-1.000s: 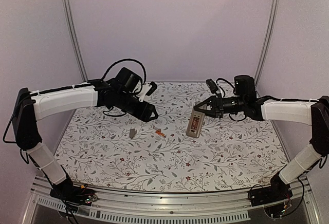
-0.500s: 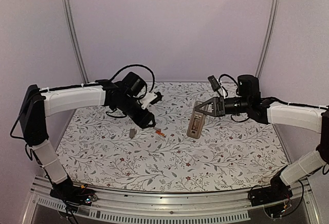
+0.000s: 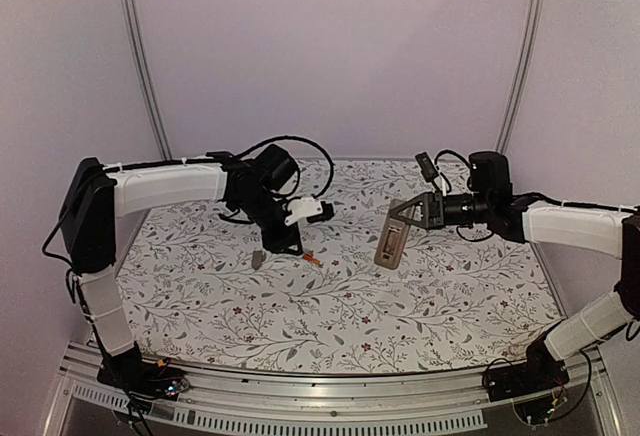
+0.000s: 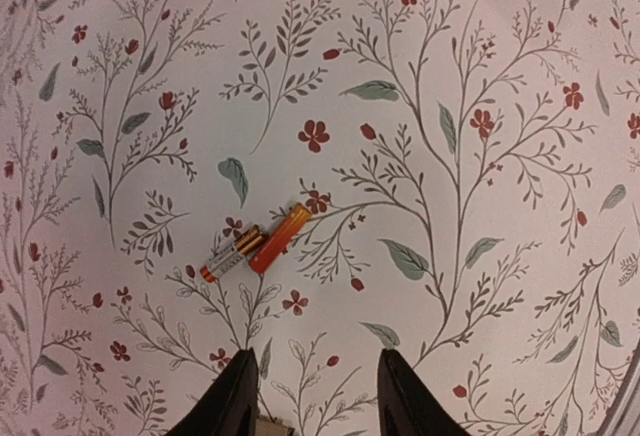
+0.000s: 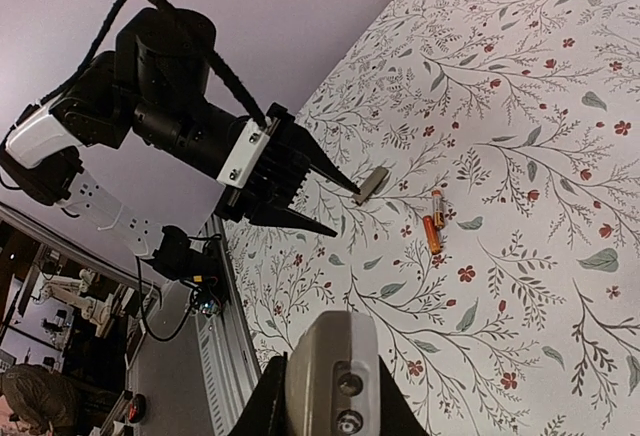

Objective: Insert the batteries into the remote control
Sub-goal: Pick up the battery from the center of the board.

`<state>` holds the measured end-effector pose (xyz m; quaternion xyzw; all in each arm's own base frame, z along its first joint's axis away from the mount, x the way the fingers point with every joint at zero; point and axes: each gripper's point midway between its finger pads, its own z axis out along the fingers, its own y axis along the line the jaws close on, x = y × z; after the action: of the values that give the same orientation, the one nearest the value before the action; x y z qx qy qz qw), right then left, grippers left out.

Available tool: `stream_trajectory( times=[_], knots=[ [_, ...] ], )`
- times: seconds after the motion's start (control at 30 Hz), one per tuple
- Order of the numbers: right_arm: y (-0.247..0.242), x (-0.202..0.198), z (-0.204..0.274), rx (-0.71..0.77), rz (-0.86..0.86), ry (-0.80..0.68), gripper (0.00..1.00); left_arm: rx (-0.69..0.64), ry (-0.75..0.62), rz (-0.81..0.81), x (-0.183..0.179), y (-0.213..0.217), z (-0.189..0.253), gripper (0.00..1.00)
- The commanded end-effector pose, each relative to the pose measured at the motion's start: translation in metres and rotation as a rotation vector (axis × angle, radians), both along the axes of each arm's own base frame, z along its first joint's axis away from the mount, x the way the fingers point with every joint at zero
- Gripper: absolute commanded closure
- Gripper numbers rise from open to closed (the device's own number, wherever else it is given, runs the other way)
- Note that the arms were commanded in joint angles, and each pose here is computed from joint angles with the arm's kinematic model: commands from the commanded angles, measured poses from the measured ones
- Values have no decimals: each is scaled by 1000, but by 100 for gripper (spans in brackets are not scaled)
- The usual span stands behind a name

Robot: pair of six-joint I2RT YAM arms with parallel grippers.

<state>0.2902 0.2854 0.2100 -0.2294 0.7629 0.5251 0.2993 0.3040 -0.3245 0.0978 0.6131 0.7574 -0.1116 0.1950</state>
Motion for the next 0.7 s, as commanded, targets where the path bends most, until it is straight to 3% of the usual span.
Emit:
stream_trajectory(
  times=[0.0,0.23,0.67],
  knots=[
    [-10,0,-1,-4,-23,-9,100,22,-50,-149,5,-14,-3,62],
    [-21,1,-2,-1,-45,-6,100,101,-84,-160,33,-14,-22,70],
    [-23,3,-7,-1,-45,6,100,187,-110,-222,59,-5,-40,68]
  ],
)
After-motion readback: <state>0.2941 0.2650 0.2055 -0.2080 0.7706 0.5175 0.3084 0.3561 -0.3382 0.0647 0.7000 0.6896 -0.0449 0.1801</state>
